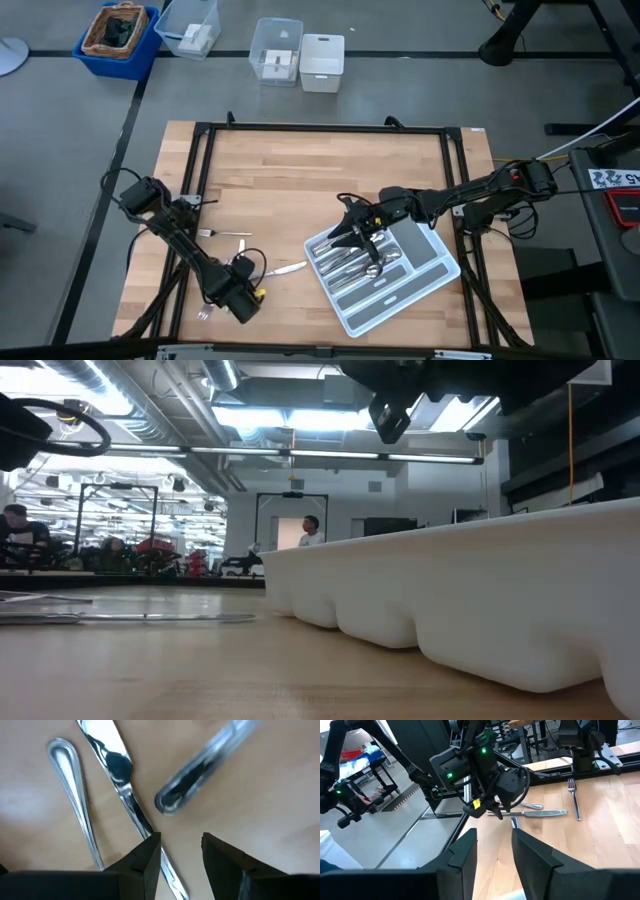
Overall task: Sort silverware
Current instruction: Put the silver table knife into the silverware tray
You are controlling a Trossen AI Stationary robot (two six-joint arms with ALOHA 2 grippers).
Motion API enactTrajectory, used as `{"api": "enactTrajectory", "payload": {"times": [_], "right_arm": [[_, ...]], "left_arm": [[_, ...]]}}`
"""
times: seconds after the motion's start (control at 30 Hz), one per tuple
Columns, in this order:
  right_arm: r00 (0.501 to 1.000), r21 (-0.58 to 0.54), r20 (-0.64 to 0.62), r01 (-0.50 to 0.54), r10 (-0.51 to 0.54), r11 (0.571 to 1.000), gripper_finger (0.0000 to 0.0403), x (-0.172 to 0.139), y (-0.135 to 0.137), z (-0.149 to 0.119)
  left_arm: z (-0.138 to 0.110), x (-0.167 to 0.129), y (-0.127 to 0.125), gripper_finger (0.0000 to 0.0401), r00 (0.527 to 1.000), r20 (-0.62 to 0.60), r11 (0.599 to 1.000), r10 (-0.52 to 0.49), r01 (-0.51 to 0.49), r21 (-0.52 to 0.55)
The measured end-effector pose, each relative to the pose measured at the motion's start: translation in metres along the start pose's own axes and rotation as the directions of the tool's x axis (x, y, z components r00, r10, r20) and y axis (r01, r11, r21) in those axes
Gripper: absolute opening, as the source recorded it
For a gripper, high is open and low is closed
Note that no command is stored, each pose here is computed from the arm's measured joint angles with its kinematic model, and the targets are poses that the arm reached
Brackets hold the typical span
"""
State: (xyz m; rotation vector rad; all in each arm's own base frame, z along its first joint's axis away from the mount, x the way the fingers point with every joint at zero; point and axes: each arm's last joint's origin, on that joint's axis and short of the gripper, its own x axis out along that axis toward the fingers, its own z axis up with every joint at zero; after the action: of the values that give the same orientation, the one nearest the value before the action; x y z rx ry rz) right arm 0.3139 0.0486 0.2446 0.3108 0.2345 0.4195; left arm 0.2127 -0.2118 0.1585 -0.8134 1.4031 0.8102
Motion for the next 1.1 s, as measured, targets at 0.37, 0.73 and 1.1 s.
{"api": "enactTrajectory", "payload": {"times": [0.37,0.73,1.1], "right_arm": [[1.000,0.013,-0.010,-0.007,0.007,1.000,0.0124,0.000,0.000,-0.001],[0.996,0.068,-0.067,-0.048,0.052,0.997,0.0124,0.000,0.001,-0.005],[0.988,0.090,-0.152,-0.016,0.030,0.996,0.0124,-0.001,-0.002,-0.014]], "left_arm": [[0.013,0.008,0.031,0.0128,0.994,0.062,0.944,0.089,-0.065,-0.325],[0.018,0.024,0.044,0.0128,0.994,0.103,0.908,-0.020,0.061,-0.415],[0.024,0.025,0.044,0.0106,0.997,0.081,0.913,0.004,0.030,-0.407]]}}
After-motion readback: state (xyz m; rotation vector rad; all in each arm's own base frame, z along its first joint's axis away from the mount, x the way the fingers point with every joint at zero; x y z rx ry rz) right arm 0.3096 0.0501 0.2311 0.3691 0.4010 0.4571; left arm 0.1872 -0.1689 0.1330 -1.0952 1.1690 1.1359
